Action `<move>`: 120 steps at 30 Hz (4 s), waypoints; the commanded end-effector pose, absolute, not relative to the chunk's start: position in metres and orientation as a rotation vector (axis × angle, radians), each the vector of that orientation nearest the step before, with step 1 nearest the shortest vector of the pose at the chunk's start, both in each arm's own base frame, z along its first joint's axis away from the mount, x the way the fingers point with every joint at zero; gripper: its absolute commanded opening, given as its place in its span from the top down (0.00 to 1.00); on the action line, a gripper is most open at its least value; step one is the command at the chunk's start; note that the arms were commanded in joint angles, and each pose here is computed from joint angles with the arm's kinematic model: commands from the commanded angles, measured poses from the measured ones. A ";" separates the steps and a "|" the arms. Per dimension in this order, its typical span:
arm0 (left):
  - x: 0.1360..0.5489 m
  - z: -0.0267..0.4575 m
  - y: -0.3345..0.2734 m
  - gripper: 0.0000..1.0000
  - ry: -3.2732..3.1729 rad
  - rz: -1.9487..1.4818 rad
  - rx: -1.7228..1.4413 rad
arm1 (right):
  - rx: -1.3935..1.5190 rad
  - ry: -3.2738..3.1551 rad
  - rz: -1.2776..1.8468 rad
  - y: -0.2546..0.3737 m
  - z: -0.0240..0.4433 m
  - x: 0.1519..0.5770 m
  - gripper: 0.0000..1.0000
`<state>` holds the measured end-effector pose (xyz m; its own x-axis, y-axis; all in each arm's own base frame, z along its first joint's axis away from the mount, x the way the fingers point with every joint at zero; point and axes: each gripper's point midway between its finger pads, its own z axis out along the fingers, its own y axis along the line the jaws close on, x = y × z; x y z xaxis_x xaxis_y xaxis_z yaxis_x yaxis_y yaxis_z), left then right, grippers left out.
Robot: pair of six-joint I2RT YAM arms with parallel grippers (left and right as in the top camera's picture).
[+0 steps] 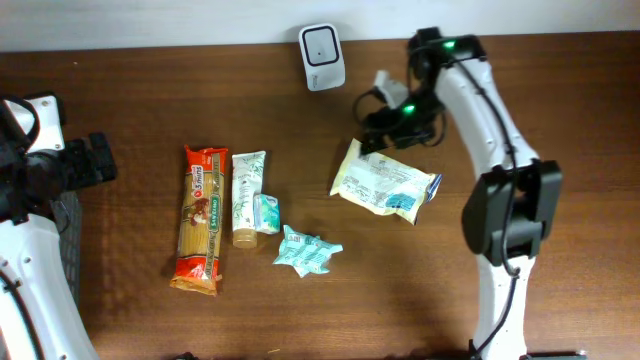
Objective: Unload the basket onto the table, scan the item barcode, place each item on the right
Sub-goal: 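Set the white-blue bag down right of the items and release, then regrasp the white-blue bag's right edge with the right gripper, then lift the bag and hold it in front of the white scanner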
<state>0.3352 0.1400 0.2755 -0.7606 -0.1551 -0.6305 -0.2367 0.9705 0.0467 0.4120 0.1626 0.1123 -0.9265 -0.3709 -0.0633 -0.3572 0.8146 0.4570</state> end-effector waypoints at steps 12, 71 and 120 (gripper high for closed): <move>0.335 0.277 0.139 0.01 2.446 0.170 -0.250 | 0.628 -2.962 -0.736 0.282 0.046 0.378 0.09; 0.335 0.277 0.139 0.01 2.446 0.170 -0.250 | -0.011 -3.095 -1.154 0.107 0.010 0.398 0.96; 0.335 0.277 0.139 0.01 2.446 0.170 -0.250 | -0.022 -3.075 -0.528 0.100 -0.045 0.356 0.96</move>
